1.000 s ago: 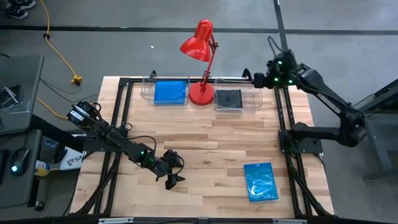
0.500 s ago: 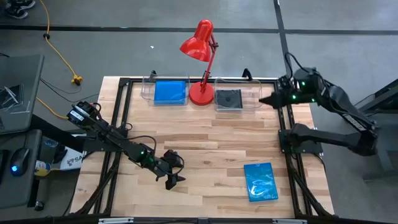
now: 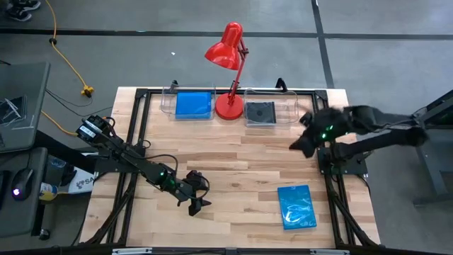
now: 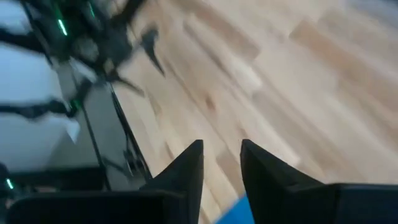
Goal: Pick & place jewel cases by type
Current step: Put the blue cd case into the left transparent bin
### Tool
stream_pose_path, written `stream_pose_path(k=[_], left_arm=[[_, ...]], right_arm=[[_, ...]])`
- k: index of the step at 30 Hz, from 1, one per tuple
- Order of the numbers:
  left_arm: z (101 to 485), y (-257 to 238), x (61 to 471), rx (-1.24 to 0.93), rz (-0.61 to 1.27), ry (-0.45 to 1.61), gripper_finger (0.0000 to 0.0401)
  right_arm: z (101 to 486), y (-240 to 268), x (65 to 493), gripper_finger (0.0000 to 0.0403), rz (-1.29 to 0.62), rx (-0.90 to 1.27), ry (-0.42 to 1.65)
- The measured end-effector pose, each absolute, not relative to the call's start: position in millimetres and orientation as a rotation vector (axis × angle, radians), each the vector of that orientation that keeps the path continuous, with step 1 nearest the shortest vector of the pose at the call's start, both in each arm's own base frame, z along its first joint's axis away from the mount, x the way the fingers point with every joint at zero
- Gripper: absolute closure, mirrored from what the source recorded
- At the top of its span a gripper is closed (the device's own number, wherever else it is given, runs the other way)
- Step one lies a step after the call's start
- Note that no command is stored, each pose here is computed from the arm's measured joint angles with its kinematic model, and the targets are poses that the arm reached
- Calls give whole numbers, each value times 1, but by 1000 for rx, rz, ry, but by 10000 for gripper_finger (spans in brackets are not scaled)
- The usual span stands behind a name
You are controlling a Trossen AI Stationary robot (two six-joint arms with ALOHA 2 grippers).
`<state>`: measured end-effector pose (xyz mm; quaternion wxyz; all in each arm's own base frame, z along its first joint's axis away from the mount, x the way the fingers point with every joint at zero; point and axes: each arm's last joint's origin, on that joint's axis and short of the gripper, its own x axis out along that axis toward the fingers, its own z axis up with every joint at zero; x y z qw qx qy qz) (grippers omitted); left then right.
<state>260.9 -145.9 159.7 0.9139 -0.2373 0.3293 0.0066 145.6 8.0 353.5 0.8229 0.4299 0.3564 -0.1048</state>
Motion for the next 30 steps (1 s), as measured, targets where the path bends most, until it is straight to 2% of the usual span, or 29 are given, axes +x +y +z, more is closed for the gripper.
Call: stream_pose_path(k=[9,16,20,30], left_arm=[[160,-146,261,-488,16,677,89],[160,-146,261,-488,15,676,89],[160,-146,261,-485,14,677,89],[160,-146,261,-473,7,673,89]], right_arm=[[317,63,169,364,-230,847,1187],[294,98,166,400,-338,784,1430],[286,116,158,402,-412,741,1507],[263,160,140,403,-598,626,1517]])
